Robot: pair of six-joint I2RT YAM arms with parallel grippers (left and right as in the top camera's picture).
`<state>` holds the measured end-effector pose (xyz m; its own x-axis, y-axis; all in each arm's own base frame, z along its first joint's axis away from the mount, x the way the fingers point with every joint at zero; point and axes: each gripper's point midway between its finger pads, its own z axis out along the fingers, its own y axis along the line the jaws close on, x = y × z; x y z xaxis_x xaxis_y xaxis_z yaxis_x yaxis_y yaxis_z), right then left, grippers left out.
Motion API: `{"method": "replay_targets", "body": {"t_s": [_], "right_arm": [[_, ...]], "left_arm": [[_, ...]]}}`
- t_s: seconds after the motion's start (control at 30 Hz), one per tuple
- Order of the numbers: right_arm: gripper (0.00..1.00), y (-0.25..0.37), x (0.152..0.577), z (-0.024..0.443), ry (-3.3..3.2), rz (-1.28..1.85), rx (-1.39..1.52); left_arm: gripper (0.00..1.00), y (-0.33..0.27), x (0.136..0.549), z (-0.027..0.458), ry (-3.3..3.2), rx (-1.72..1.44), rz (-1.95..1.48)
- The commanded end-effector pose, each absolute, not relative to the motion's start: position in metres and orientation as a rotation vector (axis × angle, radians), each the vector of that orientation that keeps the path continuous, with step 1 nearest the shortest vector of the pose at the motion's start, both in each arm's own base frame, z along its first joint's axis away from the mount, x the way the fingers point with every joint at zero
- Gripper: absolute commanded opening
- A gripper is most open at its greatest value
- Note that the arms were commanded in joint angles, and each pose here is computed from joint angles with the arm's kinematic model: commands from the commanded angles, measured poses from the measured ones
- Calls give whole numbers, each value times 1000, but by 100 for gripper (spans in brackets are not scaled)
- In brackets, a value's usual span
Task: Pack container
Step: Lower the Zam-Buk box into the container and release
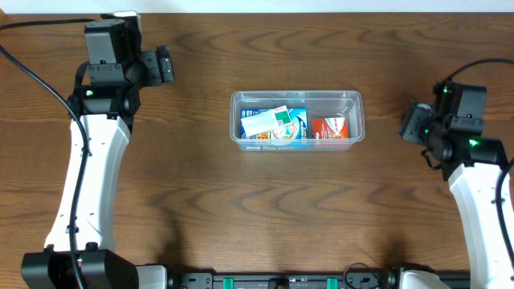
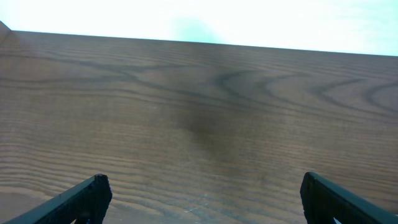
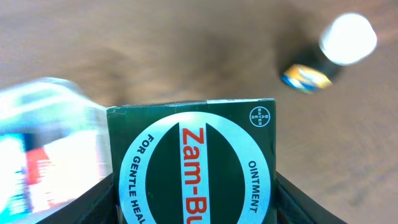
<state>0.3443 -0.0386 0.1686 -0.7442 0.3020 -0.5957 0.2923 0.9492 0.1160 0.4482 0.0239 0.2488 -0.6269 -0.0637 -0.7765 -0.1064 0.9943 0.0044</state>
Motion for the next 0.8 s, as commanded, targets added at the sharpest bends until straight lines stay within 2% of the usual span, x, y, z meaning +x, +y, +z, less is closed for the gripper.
{"method": "replay_targets", "body": {"t_s": [0.0, 0.3, 0.5, 0.77], "right_arm": [[55, -2, 352, 194, 2410, 146, 313], [57, 87, 363, 190, 2408, 264, 70], [60, 120, 376, 149, 2474, 175, -16], [61, 128, 378, 103, 2572, 96, -53]], "left_arm": [[98, 28, 449, 253, 2237, -143, 74], [98, 28, 449, 254, 2237, -143, 74], [98, 28, 449, 253, 2238, -143, 74], [98, 28, 449, 254, 2237, -143, 74]]}}
